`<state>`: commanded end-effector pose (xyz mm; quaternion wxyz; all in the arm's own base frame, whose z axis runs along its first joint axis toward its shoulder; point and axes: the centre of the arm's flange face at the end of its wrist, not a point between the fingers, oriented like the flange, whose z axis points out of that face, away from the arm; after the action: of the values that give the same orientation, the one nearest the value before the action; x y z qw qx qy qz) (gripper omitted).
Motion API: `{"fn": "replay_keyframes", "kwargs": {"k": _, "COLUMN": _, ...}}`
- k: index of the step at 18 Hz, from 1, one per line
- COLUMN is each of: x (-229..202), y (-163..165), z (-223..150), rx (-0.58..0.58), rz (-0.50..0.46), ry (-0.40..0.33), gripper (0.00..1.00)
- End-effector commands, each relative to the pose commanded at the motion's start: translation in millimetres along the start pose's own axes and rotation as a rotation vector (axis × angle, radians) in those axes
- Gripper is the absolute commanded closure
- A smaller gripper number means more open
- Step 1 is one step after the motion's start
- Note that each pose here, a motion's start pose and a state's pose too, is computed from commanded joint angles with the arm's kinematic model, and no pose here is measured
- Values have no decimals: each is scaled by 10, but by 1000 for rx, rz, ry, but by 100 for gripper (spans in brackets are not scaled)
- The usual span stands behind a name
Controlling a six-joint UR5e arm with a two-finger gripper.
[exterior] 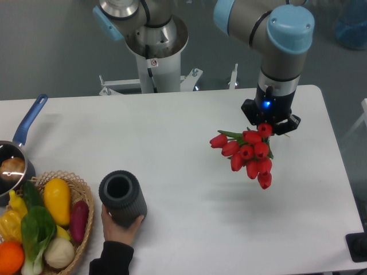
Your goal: Place the flowers on the table
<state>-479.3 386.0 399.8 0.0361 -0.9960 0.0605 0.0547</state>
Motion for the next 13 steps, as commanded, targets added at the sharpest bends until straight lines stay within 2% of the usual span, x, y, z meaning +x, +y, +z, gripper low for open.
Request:
{"fn": "replay_keyframes", "kwargs": {"k": 4, "x": -30, "y": 9, "z": -2, "rx": -1, "rz": 2, "ry": 1, "gripper": 92}}
{"fn": "replay_keyframes", "kwargs": {"k": 9, "x": -68, "y": 10, "z": 236, "rx": -36, "rz": 0, "ry": 23, "gripper": 92}}
{"fn": "replay_keyframes", "kwargs": {"k": 11, "x": -34, "y": -72, "z": 397, "rx": -87, "rz": 17, "ry": 34, "gripper": 84}}
{"fn": "replay_keyframes", "kwargs": {"k": 12, "x": 16, "y": -149, "z": 467, "rx": -102, "rz": 33, "ry": 41, "gripper": 76}}
{"fn": "replay_keyframes", "kwargs": {"k": 13, "x": 53, "y": -163, "z": 518, "rx": -107, "rz": 37, "ry": 51, "gripper": 60}}
